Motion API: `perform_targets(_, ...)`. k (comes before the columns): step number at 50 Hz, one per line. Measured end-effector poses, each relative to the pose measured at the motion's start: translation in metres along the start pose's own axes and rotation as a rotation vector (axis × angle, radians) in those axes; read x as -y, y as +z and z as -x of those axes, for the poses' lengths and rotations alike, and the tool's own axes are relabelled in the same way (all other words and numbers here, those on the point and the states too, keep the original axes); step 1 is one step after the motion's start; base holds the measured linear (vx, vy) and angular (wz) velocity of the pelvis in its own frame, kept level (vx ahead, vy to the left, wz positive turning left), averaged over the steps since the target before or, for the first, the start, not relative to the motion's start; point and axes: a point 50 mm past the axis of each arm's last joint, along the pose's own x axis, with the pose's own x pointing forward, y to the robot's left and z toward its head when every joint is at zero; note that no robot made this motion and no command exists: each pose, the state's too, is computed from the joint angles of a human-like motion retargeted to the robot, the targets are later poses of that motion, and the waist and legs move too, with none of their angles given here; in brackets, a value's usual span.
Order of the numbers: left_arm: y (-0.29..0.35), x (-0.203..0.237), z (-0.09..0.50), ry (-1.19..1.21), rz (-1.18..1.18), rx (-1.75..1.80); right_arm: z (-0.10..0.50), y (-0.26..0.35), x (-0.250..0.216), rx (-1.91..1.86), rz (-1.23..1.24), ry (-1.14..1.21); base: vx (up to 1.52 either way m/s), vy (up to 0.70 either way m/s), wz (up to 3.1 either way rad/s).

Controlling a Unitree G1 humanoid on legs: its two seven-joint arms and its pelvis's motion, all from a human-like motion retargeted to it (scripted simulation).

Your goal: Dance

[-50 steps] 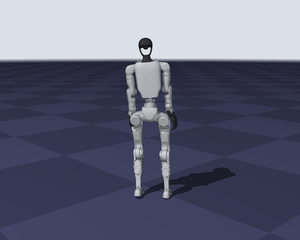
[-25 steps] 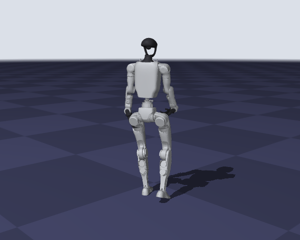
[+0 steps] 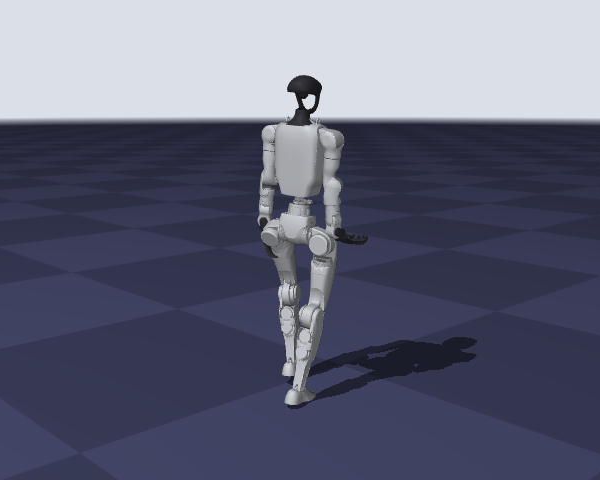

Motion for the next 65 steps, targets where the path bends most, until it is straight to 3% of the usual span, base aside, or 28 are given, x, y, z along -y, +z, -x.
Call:
perform_targets(10,0.011,0.006,-0.002,0.058,-0.090,0.049,0.045,-0.004,0.030,0.193,-0.188,-0.154,-0.15,0.22,-0.11)
perform_targets(19,0.008,0.006,-0.002,0.067,-0.063,0.059,0.095,-0.003,0.054,0.145,-0.263,-0.293,-0.05,0.12,0.04)
perform_targets(29,0.009,0.008,-0.002,0.022,-0.071,0.075,0.216,0.009,0.079,-0.446,-0.183,-0.667,0.00,-0.09,0.33)
perform_targets(37,0.016,-0.014,0.006,-0.137,-0.118,-0.041,0.292,0.099,0.065,-1.063,0.129,-0.990,-0.02,-0.23,0.35)
perform_targets(45,0.047,-0.071,0.034,-0.169,-0.164,-0.185,0.241,0.196,0.044,-0.977,0.617,-1.317,0.14,-0.34,0.31)
perform_targets(55,0.099,-0.091,0.044,0.029,-0.098,0.120,0.137,0.280,-0.019,-0.608,1.530,-1.731,0.39,-0.34,0.52)
perform_targets(60,0.121,-0.092,0.046,0.178,-0.078,0.282,0.089,0.278,-0.040,-0.302,1.863,-1.803,0.35,-0.34,0.78)
perform_targets(65,0.133,-0.069,0.037,0.341,-0.120,0.381,0.062,0.226,-0.018,0.015,1.852,-1.784,0.28,-0.35,1.49)
